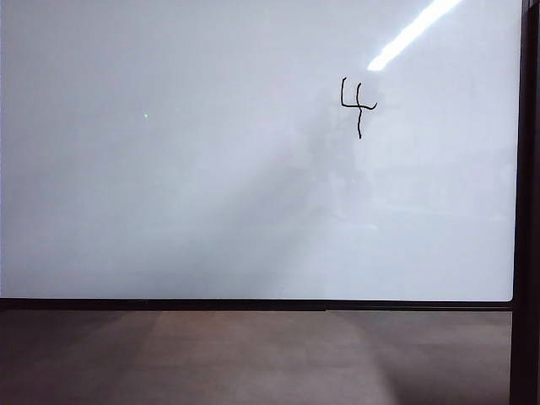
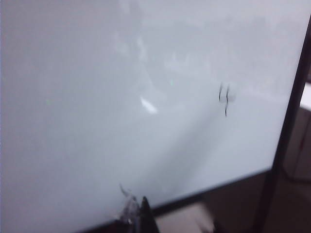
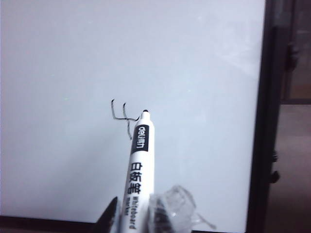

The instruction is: Reach to the right to find the marker pen, pick it up, and write the number 4 on the whiteboard.

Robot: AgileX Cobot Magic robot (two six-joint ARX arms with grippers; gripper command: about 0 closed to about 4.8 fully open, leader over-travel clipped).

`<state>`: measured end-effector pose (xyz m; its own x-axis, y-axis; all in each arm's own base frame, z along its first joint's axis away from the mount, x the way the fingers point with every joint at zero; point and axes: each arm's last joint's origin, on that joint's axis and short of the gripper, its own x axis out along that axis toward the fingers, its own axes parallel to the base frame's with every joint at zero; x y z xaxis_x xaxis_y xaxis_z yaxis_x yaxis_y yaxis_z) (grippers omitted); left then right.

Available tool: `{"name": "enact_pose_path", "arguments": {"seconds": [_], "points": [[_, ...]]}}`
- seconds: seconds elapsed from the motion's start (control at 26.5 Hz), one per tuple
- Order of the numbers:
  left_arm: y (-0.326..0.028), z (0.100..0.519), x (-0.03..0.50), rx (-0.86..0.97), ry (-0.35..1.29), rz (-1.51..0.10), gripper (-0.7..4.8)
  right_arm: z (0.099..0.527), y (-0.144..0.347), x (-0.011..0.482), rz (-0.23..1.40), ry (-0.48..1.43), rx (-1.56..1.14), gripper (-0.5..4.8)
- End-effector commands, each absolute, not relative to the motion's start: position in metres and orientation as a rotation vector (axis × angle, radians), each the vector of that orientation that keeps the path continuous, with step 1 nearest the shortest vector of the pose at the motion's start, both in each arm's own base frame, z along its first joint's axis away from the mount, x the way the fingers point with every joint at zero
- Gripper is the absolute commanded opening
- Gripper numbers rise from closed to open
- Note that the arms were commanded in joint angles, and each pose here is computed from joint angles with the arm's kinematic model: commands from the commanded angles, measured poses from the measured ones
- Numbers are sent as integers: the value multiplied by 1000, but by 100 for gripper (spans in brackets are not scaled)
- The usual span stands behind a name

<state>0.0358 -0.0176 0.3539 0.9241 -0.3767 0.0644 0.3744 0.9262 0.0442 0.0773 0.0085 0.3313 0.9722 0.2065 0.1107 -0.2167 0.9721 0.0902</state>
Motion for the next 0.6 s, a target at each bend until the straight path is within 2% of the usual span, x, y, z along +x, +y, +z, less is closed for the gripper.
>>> {"name": "enact_pose_path", "arguments": {"seconds": [0.04, 0.3, 0.45, 0.6], "points": [[-38, 317, 59, -59, -8, -481, -5, 314, 11, 86, 234, -78, 109, -2], [-66, 200, 89, -131, 204, -613, -5, 244, 14, 106, 241, 69, 114, -2], [-67, 171, 90, -141, 273, -623, -5, 208, 14, 111, 222, 172, 117, -2], [-67, 167, 92, -95, 188, -595, -5, 189, 13, 112, 196, 224, 115, -2]]}}
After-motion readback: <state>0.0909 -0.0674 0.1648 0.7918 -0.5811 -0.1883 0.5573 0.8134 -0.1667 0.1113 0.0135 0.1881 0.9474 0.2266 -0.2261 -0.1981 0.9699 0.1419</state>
